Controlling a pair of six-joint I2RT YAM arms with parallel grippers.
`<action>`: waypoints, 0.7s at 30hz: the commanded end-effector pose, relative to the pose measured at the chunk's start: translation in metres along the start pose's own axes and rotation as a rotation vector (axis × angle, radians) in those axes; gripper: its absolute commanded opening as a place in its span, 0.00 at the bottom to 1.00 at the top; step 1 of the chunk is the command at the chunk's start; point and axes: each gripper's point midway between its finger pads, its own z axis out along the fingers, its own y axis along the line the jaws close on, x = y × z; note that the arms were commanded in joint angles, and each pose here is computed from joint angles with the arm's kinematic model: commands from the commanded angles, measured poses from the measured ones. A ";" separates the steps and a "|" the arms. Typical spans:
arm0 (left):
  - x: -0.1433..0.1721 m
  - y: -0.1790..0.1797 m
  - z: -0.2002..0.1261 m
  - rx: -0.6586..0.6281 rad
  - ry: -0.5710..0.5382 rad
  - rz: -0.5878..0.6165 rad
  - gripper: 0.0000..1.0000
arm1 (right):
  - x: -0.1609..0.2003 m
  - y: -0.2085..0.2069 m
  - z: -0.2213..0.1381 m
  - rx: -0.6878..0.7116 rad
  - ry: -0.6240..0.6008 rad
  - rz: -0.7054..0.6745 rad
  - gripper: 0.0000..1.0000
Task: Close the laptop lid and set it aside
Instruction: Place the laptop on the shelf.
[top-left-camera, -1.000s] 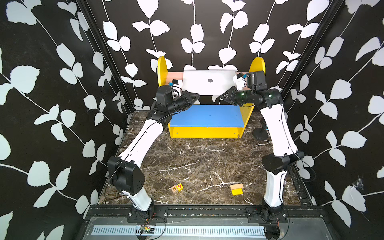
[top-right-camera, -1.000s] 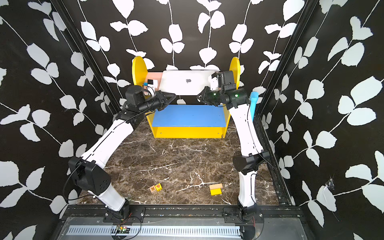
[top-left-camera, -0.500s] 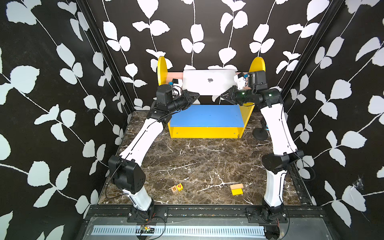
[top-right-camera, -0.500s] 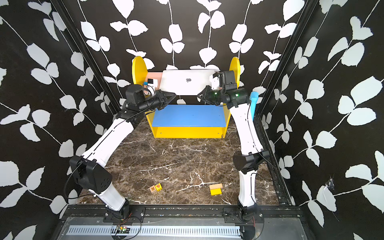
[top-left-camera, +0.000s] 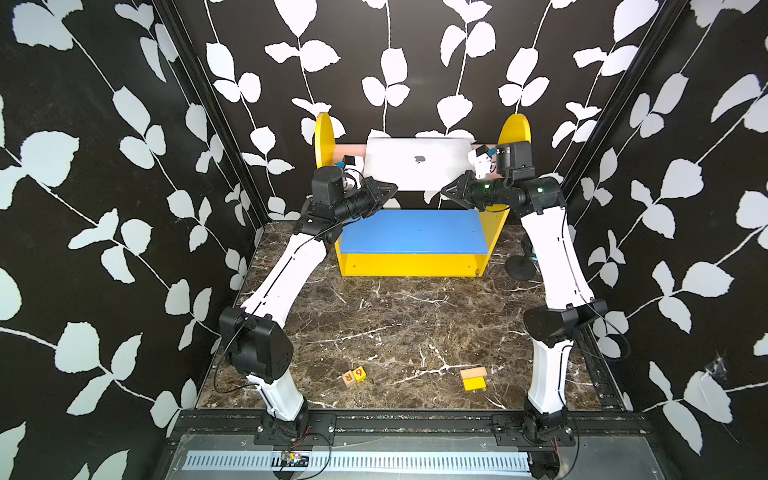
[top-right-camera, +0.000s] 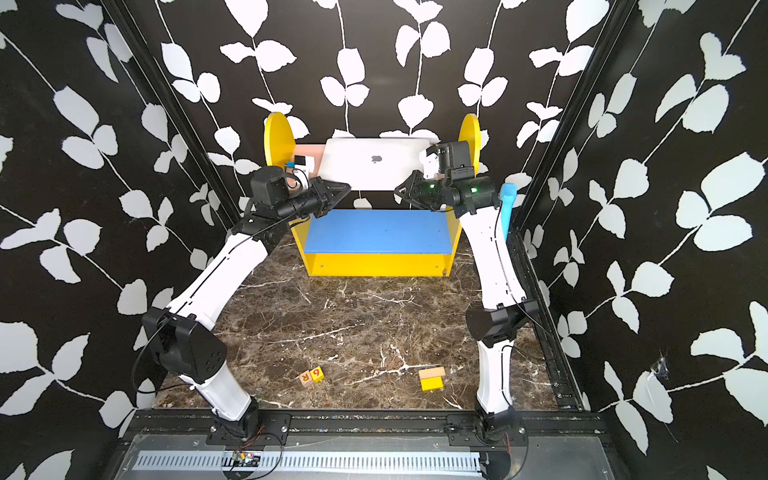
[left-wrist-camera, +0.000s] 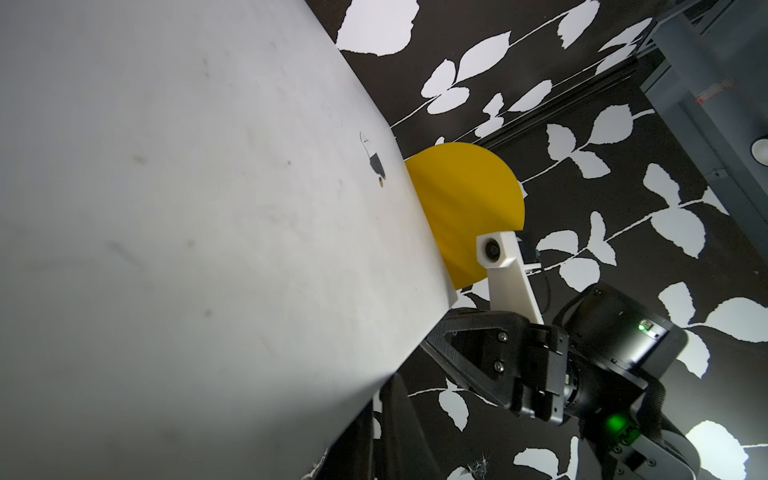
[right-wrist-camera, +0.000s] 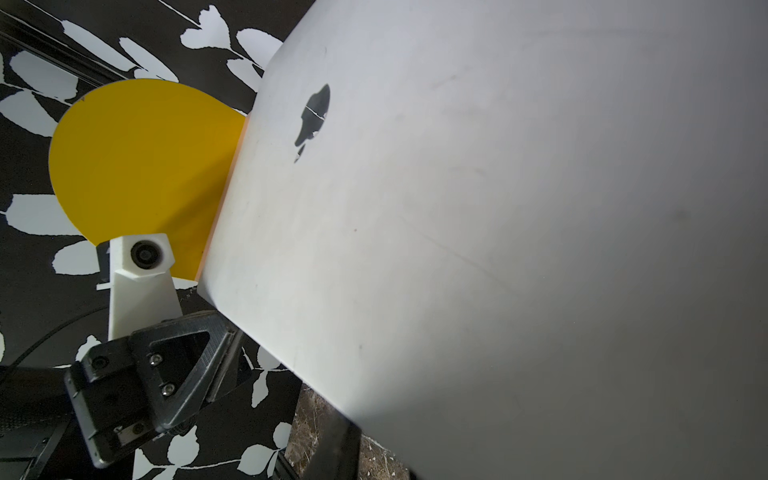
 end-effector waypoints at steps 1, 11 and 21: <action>-0.018 -0.011 -0.004 0.018 -0.051 0.039 0.10 | -0.024 0.008 -0.006 -0.032 -0.088 -0.044 0.23; -0.020 -0.007 -0.003 0.012 -0.053 0.035 0.10 | -0.024 0.010 -0.008 -0.034 -0.093 -0.047 0.23; -0.021 -0.011 -0.007 0.019 -0.060 0.035 0.13 | -0.022 0.016 -0.016 -0.047 -0.089 -0.048 0.24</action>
